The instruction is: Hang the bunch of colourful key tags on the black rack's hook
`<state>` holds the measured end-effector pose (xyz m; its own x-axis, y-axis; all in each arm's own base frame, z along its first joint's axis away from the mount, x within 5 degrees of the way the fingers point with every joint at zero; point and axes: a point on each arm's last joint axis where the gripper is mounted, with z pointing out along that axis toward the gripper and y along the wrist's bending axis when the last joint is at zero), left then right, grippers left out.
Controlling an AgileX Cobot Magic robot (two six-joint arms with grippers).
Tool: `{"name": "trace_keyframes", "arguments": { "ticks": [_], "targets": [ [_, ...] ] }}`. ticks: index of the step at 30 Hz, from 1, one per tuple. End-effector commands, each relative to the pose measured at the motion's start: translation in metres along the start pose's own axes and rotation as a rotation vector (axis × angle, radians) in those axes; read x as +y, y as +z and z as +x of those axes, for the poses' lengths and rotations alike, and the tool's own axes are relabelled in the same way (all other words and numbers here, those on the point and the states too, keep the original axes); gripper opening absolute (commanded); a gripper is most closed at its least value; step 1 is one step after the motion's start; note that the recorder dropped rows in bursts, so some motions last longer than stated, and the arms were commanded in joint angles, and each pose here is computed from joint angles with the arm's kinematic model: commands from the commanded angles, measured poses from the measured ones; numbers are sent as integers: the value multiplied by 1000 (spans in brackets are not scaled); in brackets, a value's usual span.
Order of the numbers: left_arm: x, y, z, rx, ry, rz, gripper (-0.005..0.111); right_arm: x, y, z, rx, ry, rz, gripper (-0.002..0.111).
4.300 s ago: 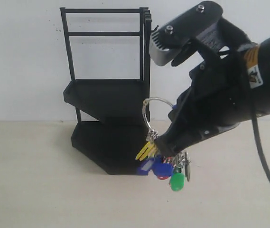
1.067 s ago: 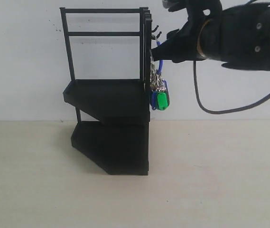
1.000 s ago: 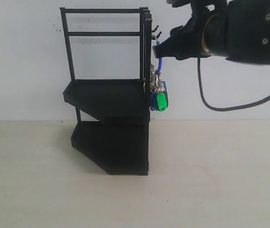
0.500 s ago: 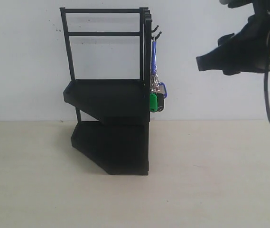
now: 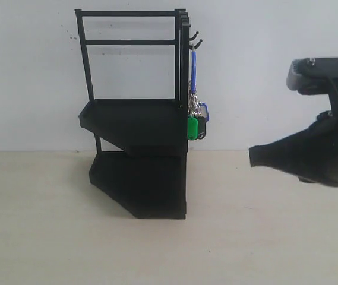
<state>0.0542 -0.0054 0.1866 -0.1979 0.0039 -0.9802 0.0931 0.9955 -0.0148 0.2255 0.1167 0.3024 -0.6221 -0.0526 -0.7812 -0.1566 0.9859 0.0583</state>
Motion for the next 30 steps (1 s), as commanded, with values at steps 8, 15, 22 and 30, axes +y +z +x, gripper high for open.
{"name": "trace_keyframes", "arguments": {
  "ticks": [8, 15, 22, 30],
  "targets": [
    [0, 0, -1, -1, -3, -1, 4, -1, 2, 16, 92, 129, -2, 0],
    [0, 0, -1, -1, -3, -1, 4, -1, 2, 16, 92, 129, -2, 0],
    [0, 0, -1, -1, -3, -1, 4, -1, 2, 15, 91, 129, -4, 0],
    [0, 0, -1, -1, -3, -1, 4, -2, 2, 16, 90, 106, 6, 0]
  ]
}}
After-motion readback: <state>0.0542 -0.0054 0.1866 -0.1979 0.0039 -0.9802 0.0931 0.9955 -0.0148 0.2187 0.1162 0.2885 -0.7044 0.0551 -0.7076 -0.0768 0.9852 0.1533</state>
